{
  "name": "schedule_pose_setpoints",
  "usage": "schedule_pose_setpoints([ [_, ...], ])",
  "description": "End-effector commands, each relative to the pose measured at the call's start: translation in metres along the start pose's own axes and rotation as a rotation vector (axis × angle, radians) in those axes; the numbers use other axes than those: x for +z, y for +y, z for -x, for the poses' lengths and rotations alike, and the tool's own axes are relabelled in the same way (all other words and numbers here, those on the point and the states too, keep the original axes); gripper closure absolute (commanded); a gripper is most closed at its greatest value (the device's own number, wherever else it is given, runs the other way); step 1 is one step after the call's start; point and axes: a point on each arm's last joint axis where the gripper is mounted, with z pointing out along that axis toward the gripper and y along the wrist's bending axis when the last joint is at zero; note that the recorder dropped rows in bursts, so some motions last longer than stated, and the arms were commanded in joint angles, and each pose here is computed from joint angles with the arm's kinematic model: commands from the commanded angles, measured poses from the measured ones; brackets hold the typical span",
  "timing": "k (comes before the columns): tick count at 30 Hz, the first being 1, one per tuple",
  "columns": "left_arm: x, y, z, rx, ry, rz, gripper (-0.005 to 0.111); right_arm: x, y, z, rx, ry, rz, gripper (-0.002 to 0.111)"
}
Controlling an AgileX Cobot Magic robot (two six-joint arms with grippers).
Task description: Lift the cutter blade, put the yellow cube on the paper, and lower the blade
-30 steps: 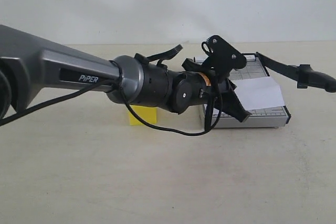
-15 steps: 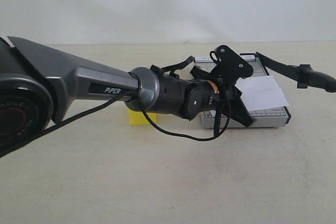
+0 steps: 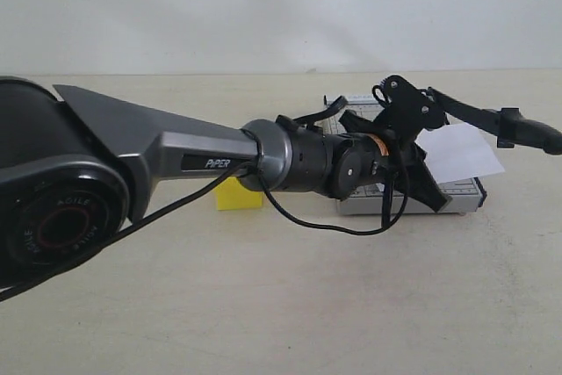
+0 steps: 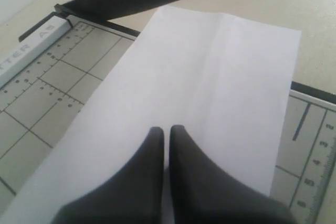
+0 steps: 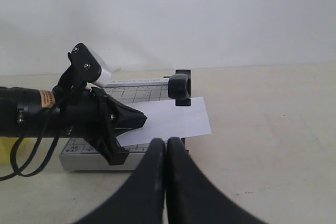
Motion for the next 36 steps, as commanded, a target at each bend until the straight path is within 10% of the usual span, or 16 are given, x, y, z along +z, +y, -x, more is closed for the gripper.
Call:
schedule_pose_setpoints([
  [1,0.003,-0.010,-0.003,-0.017,0.030,-0.027,0.102,-0.001,0.000,-0.001,-0.006,0.016,0.005,0.108],
  [15,0.002,-0.010,0.012,-0.009,0.020,-0.042,0.101,-0.001,0.001,-0.003,-0.006,0.031,0.007,0.108],
  [25,-0.014,-0.001,0.039,-0.011,-0.022,-0.034,0.054,-0.001,0.001,-0.003,-0.005,0.031,0.007,0.108],
  [36,-0.037,0.018,0.053,0.031,0.087,-0.073,0.059,-0.001,0.001,-0.003,-0.003,0.031,0.007,0.108],
])
